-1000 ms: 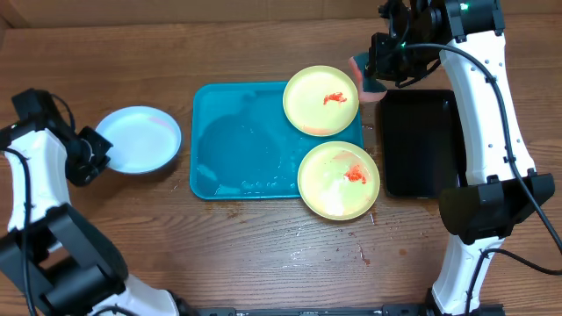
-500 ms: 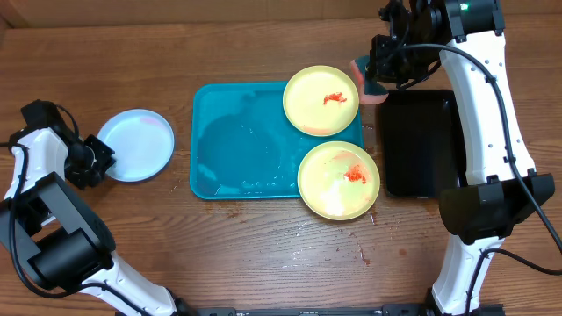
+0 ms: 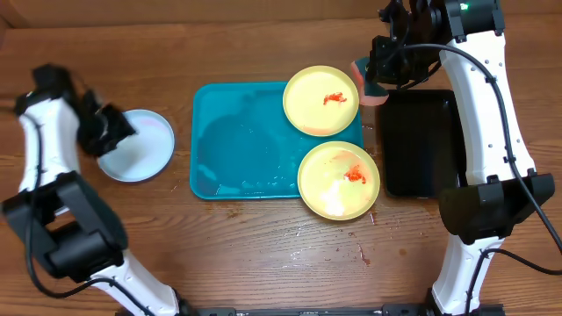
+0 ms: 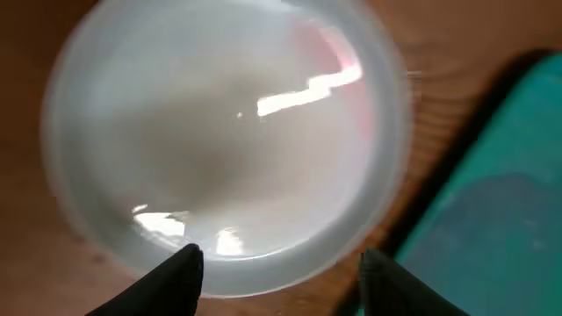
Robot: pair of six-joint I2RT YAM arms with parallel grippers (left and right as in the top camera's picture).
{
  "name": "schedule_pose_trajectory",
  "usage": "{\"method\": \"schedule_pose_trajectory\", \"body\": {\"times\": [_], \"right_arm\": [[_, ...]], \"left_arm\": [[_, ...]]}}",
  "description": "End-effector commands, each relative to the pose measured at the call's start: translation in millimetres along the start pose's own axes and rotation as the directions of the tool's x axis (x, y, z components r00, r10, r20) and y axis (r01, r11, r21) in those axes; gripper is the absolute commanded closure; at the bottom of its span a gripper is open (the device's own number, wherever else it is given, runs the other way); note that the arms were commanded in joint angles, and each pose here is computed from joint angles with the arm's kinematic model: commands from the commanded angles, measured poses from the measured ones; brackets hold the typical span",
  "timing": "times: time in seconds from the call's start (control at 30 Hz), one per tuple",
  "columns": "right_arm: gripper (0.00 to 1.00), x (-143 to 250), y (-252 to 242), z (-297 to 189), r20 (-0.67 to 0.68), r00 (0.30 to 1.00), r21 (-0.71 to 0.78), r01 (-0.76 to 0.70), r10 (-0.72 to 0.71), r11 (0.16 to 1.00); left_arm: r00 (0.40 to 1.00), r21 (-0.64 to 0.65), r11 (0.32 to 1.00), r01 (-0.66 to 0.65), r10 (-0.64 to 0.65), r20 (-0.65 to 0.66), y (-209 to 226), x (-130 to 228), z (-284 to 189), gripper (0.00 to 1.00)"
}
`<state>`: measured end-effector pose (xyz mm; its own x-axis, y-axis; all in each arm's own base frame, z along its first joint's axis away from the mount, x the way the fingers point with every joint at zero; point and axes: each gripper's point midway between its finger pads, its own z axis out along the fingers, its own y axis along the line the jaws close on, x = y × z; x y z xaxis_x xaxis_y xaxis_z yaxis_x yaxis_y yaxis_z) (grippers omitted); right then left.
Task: Clean dirty plates on tray and stack at the side
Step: 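Move left gripper to the upper yellow plate and grip its rim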
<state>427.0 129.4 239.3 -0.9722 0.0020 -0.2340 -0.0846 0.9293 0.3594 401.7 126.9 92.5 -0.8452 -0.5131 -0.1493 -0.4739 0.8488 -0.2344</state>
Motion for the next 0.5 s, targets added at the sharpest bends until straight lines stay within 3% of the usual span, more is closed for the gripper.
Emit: {"method": "schedule_pose_trajectory", "body": {"times": [0.0,0.07,0.17,0.33,0.47], "right_arm": [[0.96,-2,0,-7,0.019,1.000,-0.003,0.002,-0.002,1.000],[0.96,-2,0,-7,0.017,1.000,-0.002,0.002,-0.001,1.000],[0.96,-2,0,-7,0.017,1.000,-0.002,0.002,-0.001,1.000],[0.96,-1,0,-7,0.016,1.000,-0.002,0.001,-0.001,1.000],[0.96,-1,0,-7,0.016,1.000,-0.002,0.001,-0.001,1.000]], "left_arm": [[0.979,0.086,0.976,-0.200,0.196,0.048,-75,3,-13,0.37],[0.957,0.108,0.952,-0.288,0.281,0.071,-114,10,-9,0.28],[0.932,0.146,0.922,-0.358,0.343,0.118,-172,23,-4,0.25],[0.886,0.227,0.863,-0.451,0.404,0.226,-260,36,-5,0.27],[0.850,0.251,0.814,-0.523,0.476,0.227,-309,50,5,0.28]]}}
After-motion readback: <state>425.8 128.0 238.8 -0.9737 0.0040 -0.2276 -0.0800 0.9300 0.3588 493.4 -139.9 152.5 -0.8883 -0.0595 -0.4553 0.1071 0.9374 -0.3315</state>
